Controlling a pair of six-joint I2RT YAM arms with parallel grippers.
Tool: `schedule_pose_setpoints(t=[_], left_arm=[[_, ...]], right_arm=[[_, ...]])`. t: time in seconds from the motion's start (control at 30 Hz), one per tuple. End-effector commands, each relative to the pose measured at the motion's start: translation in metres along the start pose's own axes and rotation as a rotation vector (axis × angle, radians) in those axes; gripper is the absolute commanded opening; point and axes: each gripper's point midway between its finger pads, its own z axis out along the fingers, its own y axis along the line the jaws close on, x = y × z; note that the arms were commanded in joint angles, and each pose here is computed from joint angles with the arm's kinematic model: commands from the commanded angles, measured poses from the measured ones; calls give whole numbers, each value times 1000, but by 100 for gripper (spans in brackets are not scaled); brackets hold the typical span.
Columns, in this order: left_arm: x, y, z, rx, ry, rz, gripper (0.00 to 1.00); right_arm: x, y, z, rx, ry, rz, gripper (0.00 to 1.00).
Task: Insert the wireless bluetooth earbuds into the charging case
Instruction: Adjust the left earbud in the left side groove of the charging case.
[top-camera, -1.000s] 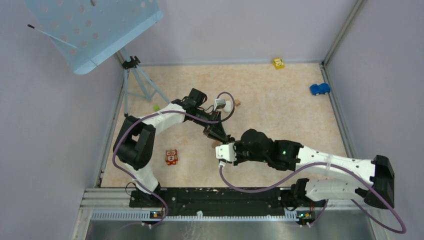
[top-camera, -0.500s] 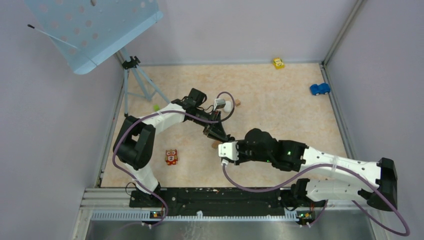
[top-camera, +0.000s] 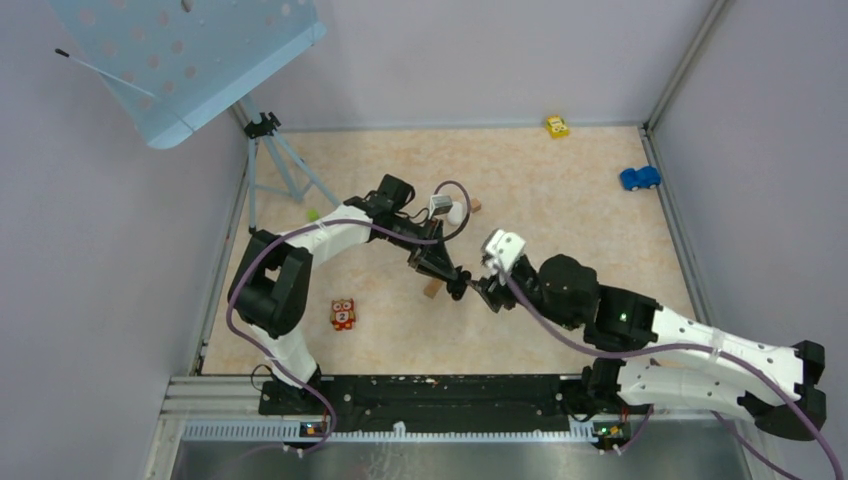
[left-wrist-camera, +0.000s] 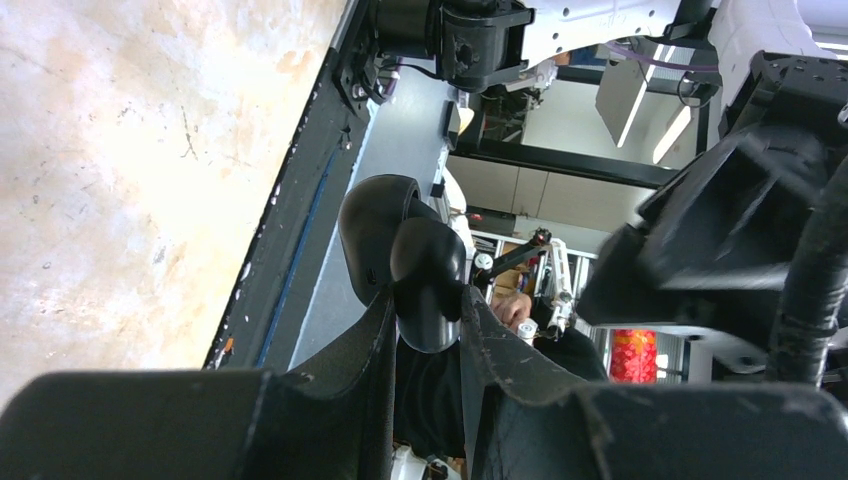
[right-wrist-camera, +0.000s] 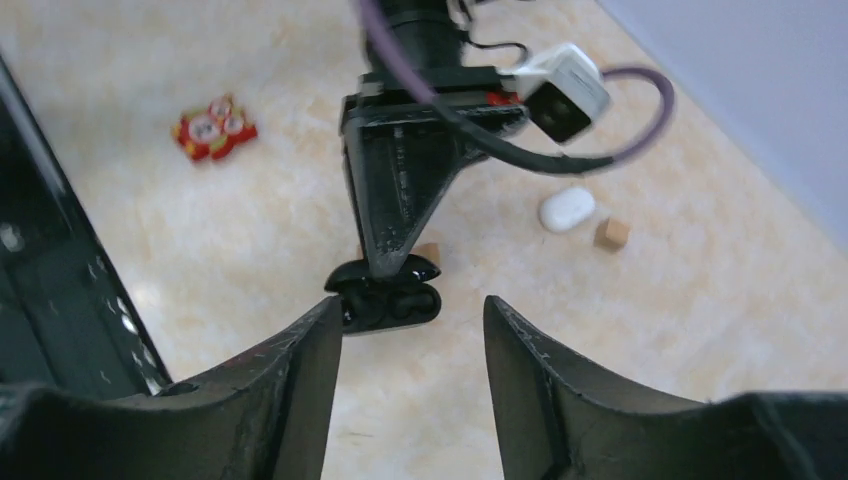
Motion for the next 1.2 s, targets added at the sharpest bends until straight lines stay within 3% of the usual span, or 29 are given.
schedule_pose_setpoints(t=[0.0, 0.3, 0.4, 0.5, 0.8, 1.17], left_arm=[[-16, -24, -5, 15, -61, 140, 0], [-36, -37, -8, -9, -193, 221, 0], [-38, -38, -8, -10, -227, 238, 0], [-38, -38, -9, -15, -245, 246, 0], [-40, -40, -11, -32, -288, 299, 0], [-37, -39, -11, -48, -261, 317, 0]], right_arm=[[-14, -44, -17, 335, -71, 578, 55], [26, -32, -27, 479, 18, 1329, 48], [39, -14, -20, 450, 19, 1548, 49], [35, -6, -13, 365, -69, 1725, 51], [38, -4, -1, 321, -147, 1830, 38], [24, -15, 10, 311, -195, 1852, 38]])
